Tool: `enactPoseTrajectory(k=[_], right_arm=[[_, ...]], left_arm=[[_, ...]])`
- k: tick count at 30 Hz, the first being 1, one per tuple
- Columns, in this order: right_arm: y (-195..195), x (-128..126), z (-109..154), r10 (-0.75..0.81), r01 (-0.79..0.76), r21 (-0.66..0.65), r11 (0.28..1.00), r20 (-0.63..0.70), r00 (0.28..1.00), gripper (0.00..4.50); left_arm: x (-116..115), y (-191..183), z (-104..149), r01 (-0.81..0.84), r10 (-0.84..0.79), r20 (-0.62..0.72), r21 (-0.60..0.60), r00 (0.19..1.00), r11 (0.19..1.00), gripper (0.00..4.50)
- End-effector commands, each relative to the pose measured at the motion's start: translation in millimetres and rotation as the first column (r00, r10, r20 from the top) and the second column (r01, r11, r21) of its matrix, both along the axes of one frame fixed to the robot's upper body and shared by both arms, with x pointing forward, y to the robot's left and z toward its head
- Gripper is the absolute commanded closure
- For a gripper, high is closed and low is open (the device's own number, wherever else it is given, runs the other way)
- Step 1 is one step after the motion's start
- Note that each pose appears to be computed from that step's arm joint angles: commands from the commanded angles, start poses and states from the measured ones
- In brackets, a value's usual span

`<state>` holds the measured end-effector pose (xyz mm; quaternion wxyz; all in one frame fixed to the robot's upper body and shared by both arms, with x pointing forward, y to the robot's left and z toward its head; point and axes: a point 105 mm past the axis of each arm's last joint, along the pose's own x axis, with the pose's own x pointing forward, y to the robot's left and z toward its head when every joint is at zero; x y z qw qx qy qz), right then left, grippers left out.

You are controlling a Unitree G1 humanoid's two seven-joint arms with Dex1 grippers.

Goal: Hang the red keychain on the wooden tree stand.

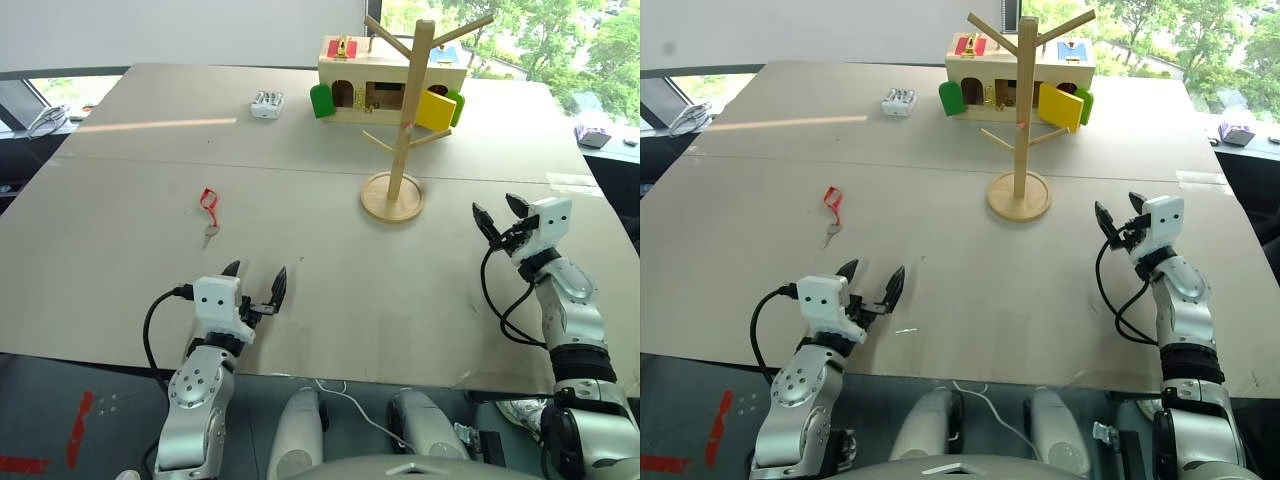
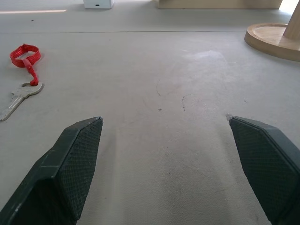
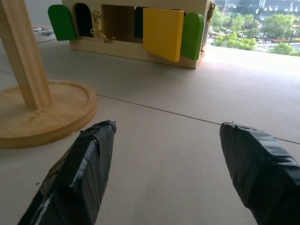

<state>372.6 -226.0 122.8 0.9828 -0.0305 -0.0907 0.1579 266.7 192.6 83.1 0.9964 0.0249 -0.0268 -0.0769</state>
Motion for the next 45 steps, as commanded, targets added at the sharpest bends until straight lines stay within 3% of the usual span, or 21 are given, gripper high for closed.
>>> enactPoseTrajectory(k=[1,24,26,30,35,39,45], right_arm=[[-5,-1,15,-0.006,0.007,-0.014,1.0,0.053,0.999,0.69],[-8,-5,12,-0.004,0.005,-0.01,1.0,0.047,0.999,0.69],[-2,-11,16,0.061,-0.06,-0.003,0.998,0.061,0.996,0.69],[28,-62,44,0.456,-0.451,-0.072,0.889,0.078,0.887,0.69],[36,-109,57,0.673,-0.673,-0.17,0.72,-0.064,0.736,0.69],[45,-132,67,0.756,-0.758,-0.231,0.61,-0.117,0.644,0.69],[48,-132,70,0.757,-0.754,-0.24,0.611,-0.1,0.645,0.69]], left_arm=[[-1,-1,12,0.008,-0.008,0.049,0.006,0.999,1.0,0.02],[0,-4,12,0.022,-0.023,0.051,0.012,0.998,1.0,0.02],[1,-4,13,0.021,-0.021,0.054,0.015,0.998,1.0,0.02],[10,-2,20,-0.007,0.007,0.068,0.001,0.998,1.0,0.02],[22,1,25,-0.059,0.06,0.064,-0.019,0.996,0.998,0.02],[41,12,42,-0.183,0.185,0.079,-0.037,0.979,0.982,0.02],[62,41,51,-0.364,0.365,0.029,-0.034,0.931,0.931,0.02]])
